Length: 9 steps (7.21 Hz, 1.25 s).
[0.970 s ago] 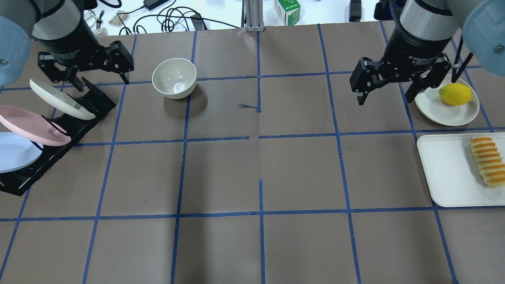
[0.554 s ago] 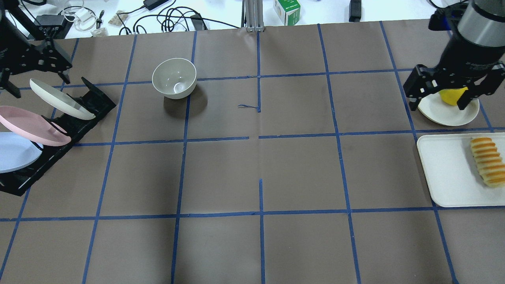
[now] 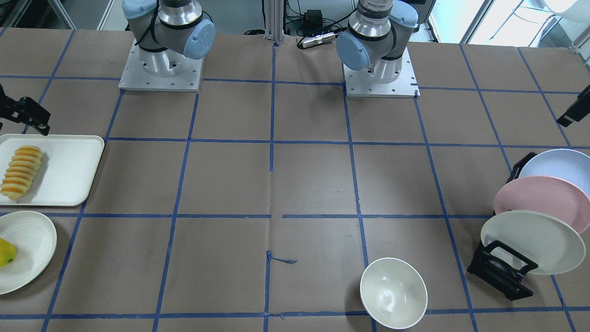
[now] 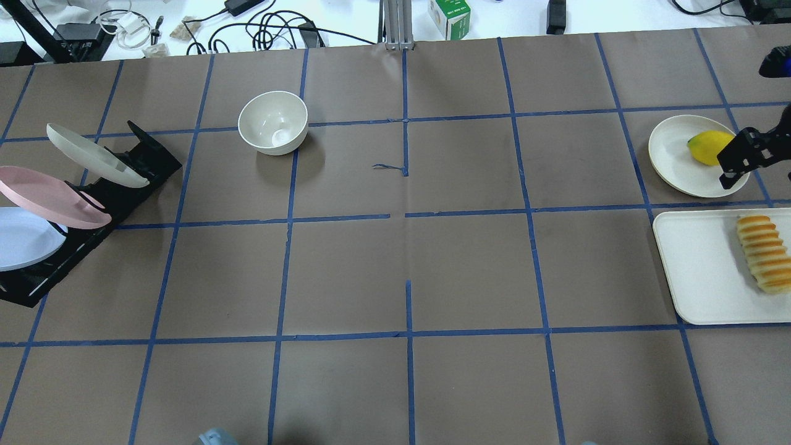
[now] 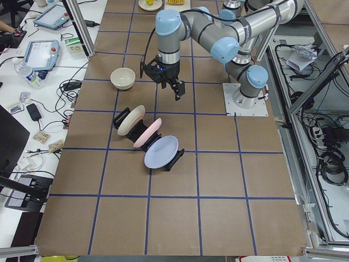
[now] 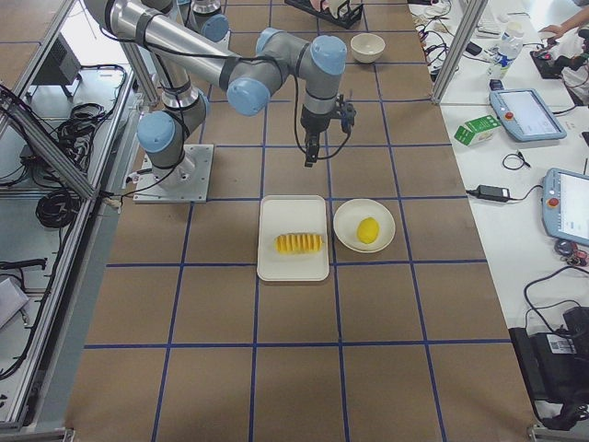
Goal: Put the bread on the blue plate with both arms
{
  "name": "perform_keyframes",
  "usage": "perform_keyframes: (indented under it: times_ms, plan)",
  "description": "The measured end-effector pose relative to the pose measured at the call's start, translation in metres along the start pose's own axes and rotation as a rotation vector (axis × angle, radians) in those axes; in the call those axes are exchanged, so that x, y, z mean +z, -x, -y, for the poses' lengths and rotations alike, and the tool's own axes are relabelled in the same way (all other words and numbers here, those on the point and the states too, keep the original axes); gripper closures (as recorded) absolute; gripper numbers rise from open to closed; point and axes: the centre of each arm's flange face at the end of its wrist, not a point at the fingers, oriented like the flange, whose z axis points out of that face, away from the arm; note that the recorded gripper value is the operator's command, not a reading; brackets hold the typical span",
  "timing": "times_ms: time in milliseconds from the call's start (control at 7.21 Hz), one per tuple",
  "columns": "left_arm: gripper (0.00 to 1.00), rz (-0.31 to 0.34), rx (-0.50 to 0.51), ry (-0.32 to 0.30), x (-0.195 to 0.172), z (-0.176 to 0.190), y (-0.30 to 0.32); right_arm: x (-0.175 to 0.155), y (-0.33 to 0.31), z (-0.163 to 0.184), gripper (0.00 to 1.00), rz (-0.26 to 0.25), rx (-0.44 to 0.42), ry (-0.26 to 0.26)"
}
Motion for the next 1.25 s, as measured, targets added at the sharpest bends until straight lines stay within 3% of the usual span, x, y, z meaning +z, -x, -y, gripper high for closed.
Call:
perform_keyframes:
  times_ms: [277, 416, 554, 832, 1109, 1248]
  plan:
    - [0.00, -0.001, -0.010, 0.020, 0.061, 0.040, 0.051, 0.052, -0.064, 0.015, 0.00, 0.010, 0.010, 0.004]
    - [0.00, -0.003, -0.027, 0.037, 0.087, 0.058, 0.070, 0.074, -0.088, 0.026, 0.00, -0.004, -0.004, -0.019]
    - [0.00, 0.000, -0.050, 0.019, 0.107, 0.079, 0.086, 0.093, -0.110, 0.031, 0.00, -0.009, -0.016, -0.035]
    - [0.00, 0.008, -0.083, -0.074, 0.145, 0.118, 0.098, 0.134, -0.142, 0.036, 0.00, 0.008, -0.008, -0.023]
    - [0.14, -0.029, -0.086, -0.081, 0.168, 0.128, 0.095, 0.163, -0.148, 0.038, 0.00, 0.022, -0.001, -0.001]
    - [0.29, -0.034, -0.081, -0.076, 0.172, 0.129, 0.095, 0.176, -0.144, 0.034, 0.00, 0.037, -0.001, 0.016]
